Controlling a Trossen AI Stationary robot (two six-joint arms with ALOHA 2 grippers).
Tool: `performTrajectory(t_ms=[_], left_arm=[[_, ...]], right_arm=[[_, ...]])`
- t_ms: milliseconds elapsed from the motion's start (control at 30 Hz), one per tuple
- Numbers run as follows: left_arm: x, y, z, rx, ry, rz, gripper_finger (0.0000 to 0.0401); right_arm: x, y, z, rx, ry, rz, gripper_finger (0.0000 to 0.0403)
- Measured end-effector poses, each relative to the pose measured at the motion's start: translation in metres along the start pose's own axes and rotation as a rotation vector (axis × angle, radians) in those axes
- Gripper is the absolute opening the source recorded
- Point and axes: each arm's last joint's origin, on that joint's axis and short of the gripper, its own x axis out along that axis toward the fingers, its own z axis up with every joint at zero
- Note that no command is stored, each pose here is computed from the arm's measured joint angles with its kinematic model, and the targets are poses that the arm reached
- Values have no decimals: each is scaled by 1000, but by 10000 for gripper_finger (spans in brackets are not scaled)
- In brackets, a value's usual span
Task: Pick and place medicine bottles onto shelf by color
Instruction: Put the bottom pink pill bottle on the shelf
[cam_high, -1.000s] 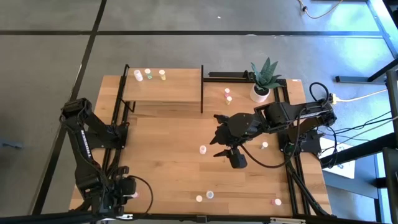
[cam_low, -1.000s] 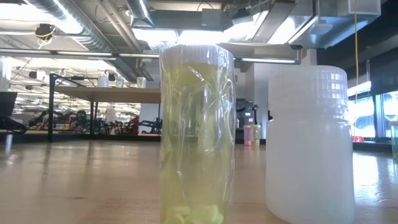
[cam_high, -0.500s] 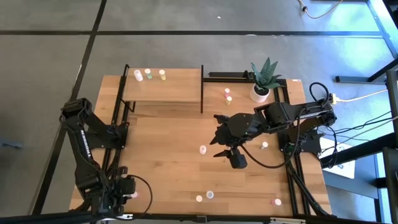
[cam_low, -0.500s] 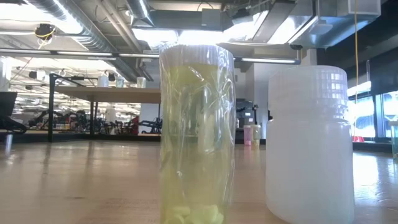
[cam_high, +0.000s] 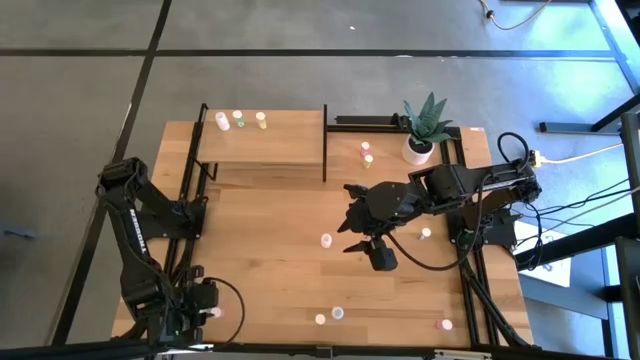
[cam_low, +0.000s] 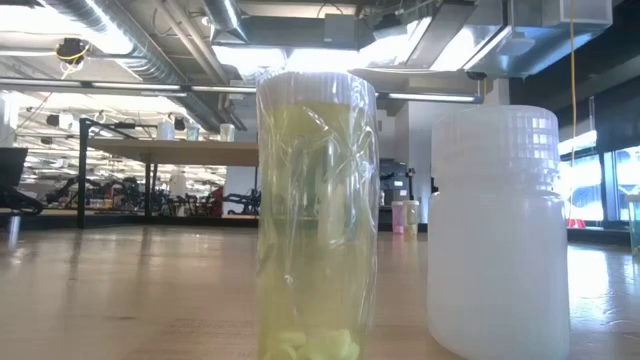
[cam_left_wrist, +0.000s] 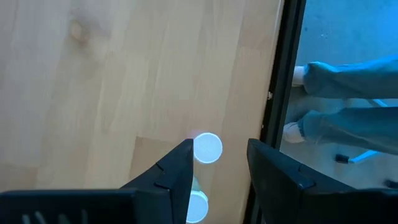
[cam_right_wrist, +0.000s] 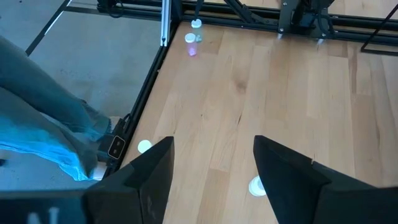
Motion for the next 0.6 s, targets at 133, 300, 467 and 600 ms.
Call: performTrajectory(t_ms=[133, 300, 467, 600], left_arm=[[0, -1, -1, -15, 3, -9, 148], [12, -6, -5, 11, 12, 23, 173], [24, -10, -9, 20, 20, 60, 205], [32, -12, -12, 25, 30, 86, 223]], right_arm=[[0, 0, 0, 0, 0, 0, 223], [0, 0, 0, 0, 0, 0, 223], [0, 0, 0, 0, 0, 0, 223], [0, 0, 0, 0, 0, 1, 223]])
